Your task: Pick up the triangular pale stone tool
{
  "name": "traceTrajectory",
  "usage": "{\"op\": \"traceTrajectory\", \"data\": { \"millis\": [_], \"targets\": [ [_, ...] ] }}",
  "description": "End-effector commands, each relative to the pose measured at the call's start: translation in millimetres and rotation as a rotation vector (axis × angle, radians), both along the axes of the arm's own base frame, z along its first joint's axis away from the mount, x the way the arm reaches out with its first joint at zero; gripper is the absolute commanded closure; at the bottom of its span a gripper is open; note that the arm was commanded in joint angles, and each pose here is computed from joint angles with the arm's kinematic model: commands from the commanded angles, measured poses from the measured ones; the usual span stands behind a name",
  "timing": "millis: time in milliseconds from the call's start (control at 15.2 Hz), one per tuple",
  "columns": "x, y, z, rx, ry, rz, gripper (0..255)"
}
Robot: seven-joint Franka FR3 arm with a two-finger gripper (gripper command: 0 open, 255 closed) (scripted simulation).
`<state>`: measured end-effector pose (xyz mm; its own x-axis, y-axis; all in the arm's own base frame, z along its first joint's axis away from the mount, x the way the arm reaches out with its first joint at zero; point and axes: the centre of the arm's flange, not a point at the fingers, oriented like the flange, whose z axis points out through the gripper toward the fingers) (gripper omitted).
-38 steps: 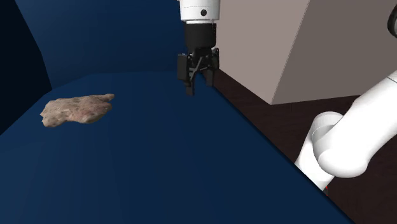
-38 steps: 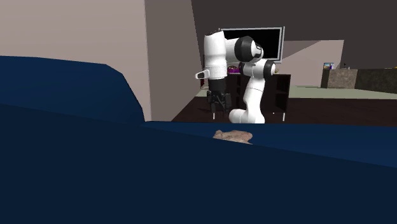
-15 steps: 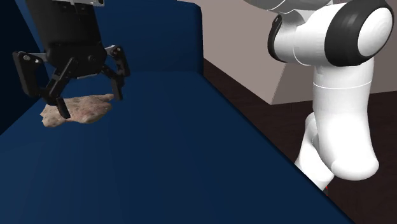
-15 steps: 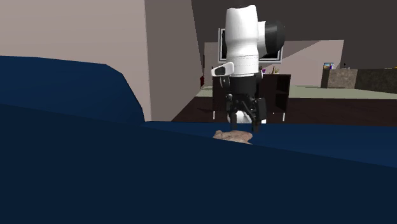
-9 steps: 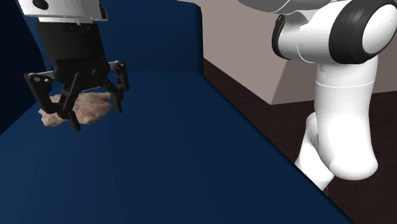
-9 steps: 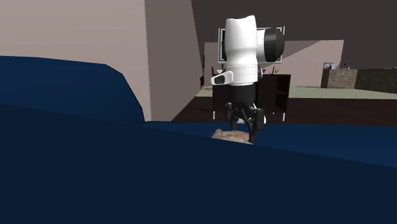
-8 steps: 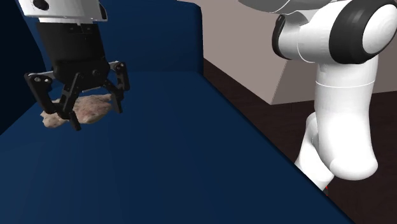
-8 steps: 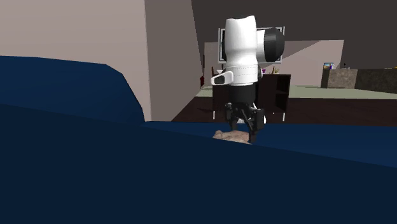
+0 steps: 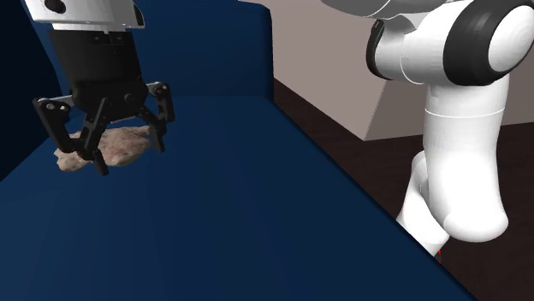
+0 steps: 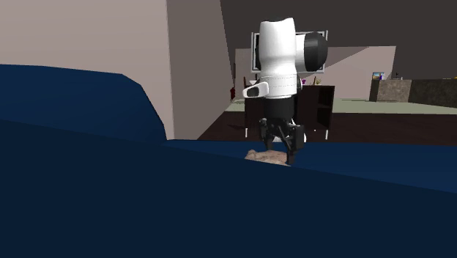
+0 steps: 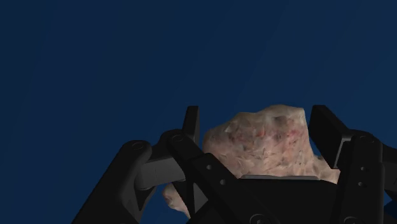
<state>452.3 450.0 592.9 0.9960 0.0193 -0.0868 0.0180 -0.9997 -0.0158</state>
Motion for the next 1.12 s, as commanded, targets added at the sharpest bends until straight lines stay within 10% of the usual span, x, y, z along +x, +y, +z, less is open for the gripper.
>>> {"op": "traceTrajectory", "data": {
  "millis": [0,1056],
  "targets": [
    [0,0,5,-0.001,0.001,0.000,255],
    [0,1,79,-0.001,0.001,0.000,255]
  ]
}}
